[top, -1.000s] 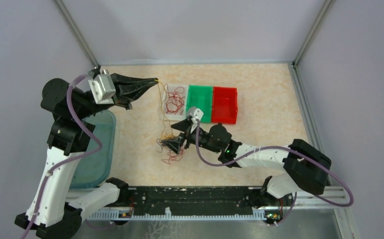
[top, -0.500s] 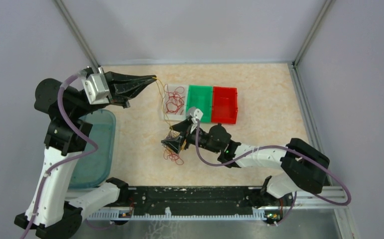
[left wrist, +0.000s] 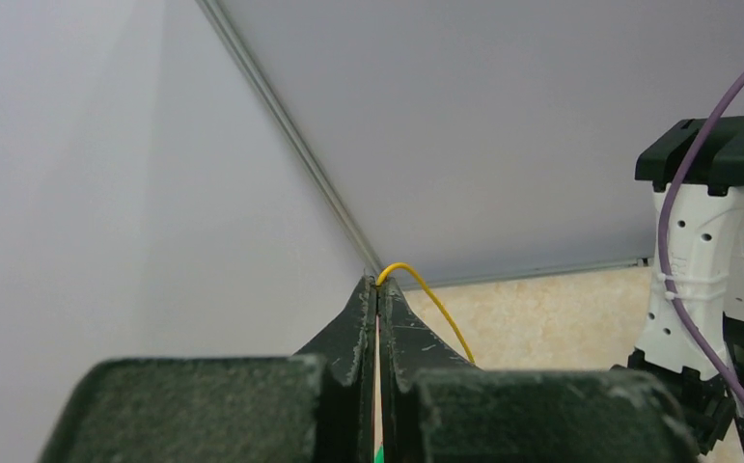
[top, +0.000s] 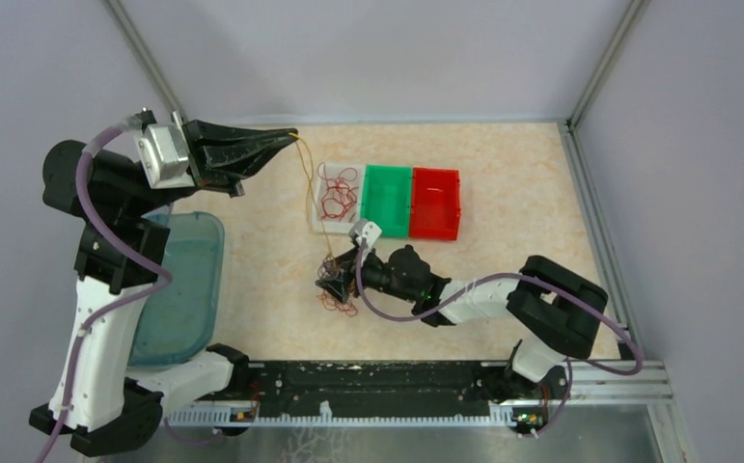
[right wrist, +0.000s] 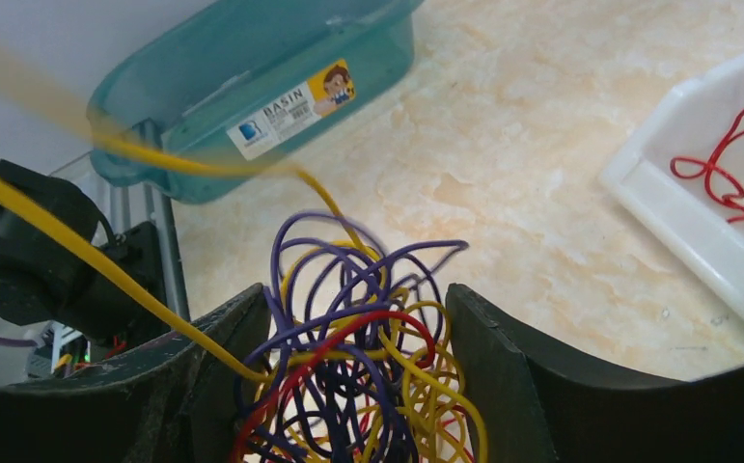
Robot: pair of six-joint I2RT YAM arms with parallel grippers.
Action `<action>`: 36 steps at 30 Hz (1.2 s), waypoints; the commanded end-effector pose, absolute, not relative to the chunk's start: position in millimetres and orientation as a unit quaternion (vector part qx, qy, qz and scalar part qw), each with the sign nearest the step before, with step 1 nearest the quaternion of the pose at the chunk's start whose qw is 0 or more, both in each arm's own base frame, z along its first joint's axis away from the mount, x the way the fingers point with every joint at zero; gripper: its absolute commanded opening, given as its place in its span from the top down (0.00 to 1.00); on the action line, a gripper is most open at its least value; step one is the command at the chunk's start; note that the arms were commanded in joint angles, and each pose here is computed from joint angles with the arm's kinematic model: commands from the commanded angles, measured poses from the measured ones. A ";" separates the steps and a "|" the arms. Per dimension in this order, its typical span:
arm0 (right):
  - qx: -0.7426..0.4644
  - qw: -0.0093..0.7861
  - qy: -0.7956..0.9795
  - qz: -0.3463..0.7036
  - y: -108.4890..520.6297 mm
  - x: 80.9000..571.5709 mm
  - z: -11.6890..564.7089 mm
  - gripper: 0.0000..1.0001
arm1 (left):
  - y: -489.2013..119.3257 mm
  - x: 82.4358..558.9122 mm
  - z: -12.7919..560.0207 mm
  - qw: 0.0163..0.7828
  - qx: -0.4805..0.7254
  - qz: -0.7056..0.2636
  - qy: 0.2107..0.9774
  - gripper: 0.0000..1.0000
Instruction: Untangle the cables
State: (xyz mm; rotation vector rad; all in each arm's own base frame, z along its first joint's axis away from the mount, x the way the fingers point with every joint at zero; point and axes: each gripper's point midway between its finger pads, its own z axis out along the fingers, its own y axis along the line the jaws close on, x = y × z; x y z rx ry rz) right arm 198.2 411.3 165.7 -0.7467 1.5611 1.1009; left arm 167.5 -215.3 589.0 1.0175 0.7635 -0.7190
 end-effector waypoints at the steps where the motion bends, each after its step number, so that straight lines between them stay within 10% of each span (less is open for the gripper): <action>1: -0.303 0.508 0.666 0.455 410.2 197.4 144.5 0.34 | -210.4 149.0 624.7 0.768 0.462 -0.326 0.301 1.00; 36: -0.250 0.464 0.726 0.441 372.9 173.2 60.3 0.33 | -102.8 66.6 838.9 0.963 0.236 0.074 -0.102 1.00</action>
